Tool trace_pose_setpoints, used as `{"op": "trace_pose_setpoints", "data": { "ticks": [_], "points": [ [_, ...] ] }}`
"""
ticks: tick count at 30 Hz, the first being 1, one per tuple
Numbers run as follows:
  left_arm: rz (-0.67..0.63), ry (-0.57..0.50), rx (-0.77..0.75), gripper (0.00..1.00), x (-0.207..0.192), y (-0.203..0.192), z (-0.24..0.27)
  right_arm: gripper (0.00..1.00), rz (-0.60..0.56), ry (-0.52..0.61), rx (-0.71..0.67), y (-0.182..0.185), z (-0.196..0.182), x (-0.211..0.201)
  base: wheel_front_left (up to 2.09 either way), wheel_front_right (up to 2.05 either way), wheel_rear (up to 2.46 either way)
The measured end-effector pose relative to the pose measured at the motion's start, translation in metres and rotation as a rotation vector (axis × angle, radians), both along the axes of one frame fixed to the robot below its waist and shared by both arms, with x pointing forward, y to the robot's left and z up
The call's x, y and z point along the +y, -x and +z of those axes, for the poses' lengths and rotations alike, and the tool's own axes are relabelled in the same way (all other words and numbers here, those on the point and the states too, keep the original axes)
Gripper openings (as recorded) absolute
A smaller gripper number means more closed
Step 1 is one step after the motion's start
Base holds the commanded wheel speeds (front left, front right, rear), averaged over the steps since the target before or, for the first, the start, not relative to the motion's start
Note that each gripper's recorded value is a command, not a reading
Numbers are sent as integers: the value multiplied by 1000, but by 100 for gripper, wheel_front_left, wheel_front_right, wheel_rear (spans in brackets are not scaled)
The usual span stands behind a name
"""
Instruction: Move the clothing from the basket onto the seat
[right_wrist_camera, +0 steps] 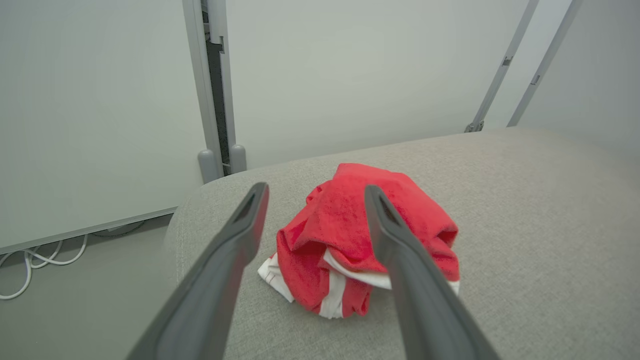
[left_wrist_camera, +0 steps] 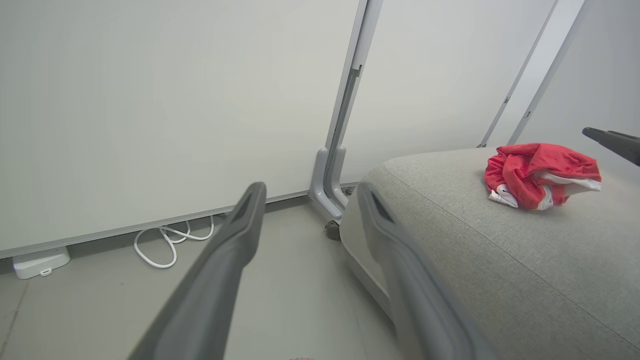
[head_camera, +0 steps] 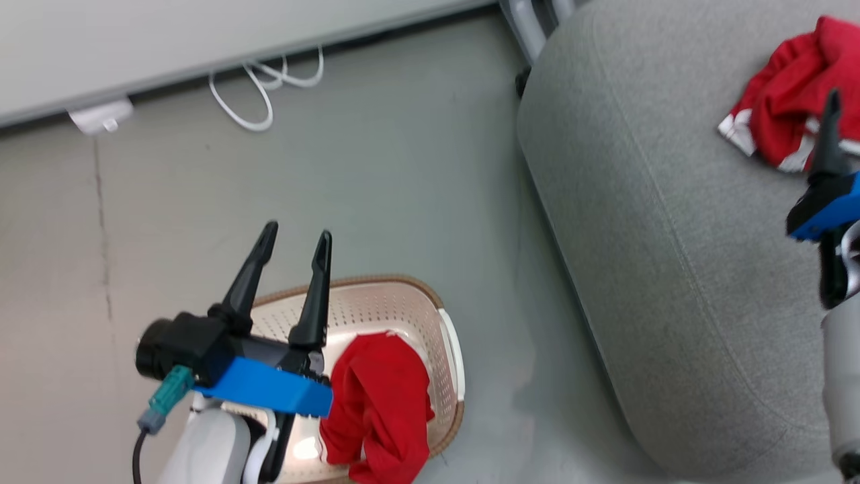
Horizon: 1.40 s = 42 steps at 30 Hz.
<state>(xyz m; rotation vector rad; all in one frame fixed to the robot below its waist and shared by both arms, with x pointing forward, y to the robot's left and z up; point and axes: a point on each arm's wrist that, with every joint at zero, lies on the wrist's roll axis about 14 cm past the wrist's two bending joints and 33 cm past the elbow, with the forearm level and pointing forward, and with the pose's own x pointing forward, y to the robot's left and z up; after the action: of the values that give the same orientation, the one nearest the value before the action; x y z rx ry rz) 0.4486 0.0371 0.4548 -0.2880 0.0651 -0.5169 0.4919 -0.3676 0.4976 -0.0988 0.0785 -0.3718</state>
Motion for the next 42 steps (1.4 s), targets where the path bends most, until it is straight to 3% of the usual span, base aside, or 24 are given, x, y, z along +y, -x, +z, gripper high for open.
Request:
{"op": "trace_pose_setpoints", "data": {
  "ticks": [10, 15, 22, 32, 42],
  "points": [
    [123, -20, -12, 100, 35, 49, 21, 100, 175, 2, -83, 44, 26, 63, 0, 0, 0],
    [229, -31, -31, 100, 69, 74, 31, 100, 246, -66, -116, 79, 24, 101, 0, 0, 0],
    [350, -32, -49, 100, 106, 91, 37, 100, 352, -125, -115, 103, 23, 151, 0, 0, 0],
    [391, -51, -34, 100, 120, 102, 31, 100, 492, -160, -86, 115, 18, 206, 0, 0, 0],
    [403, -54, -23, 100, 123, 107, 27, 100, 517, -156, -79, 117, 18, 214, 0, 0, 0]
  ]
}}
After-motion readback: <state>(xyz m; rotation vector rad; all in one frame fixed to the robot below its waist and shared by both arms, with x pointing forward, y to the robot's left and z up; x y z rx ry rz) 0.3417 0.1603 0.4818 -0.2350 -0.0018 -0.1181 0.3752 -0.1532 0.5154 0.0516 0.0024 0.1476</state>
